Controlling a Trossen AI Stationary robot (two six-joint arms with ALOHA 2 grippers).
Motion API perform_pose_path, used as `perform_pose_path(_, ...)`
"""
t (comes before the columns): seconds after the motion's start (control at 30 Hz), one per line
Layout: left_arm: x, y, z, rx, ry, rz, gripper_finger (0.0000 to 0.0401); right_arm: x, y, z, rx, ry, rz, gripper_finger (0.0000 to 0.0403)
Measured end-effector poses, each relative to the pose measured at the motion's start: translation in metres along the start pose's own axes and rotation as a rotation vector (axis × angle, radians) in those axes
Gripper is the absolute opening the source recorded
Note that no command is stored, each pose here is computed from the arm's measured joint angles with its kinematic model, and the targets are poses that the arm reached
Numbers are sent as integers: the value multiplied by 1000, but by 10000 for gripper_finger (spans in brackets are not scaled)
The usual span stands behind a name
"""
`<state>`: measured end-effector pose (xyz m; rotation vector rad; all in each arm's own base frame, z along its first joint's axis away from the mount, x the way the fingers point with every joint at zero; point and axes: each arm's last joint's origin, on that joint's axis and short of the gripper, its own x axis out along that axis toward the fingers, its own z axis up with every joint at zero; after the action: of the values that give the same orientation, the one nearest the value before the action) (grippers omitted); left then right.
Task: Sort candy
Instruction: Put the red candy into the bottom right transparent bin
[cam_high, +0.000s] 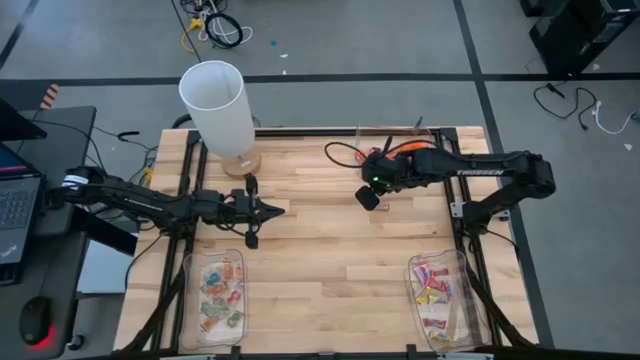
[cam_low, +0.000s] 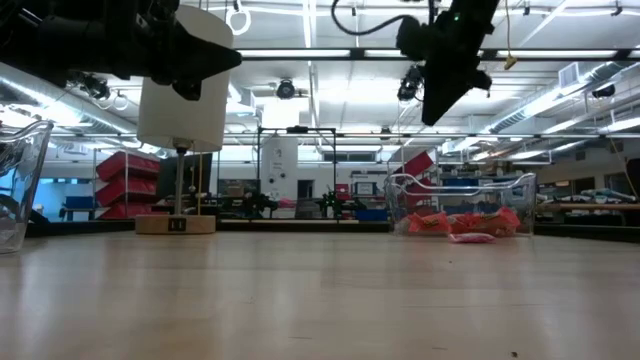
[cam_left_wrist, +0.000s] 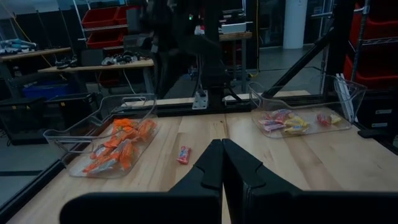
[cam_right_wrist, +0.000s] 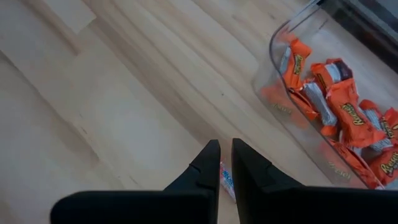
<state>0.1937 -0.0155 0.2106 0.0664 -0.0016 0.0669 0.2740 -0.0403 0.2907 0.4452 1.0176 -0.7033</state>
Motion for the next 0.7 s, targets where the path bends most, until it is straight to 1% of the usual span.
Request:
perform_pose_path(0.37,0,0,0,0,4,0,5,46,12,2,-29,116,-68,43)
perform_pose_path(0.7,0,0,0,0,3,0,5,79,20,-5,-67,231,-102,76)
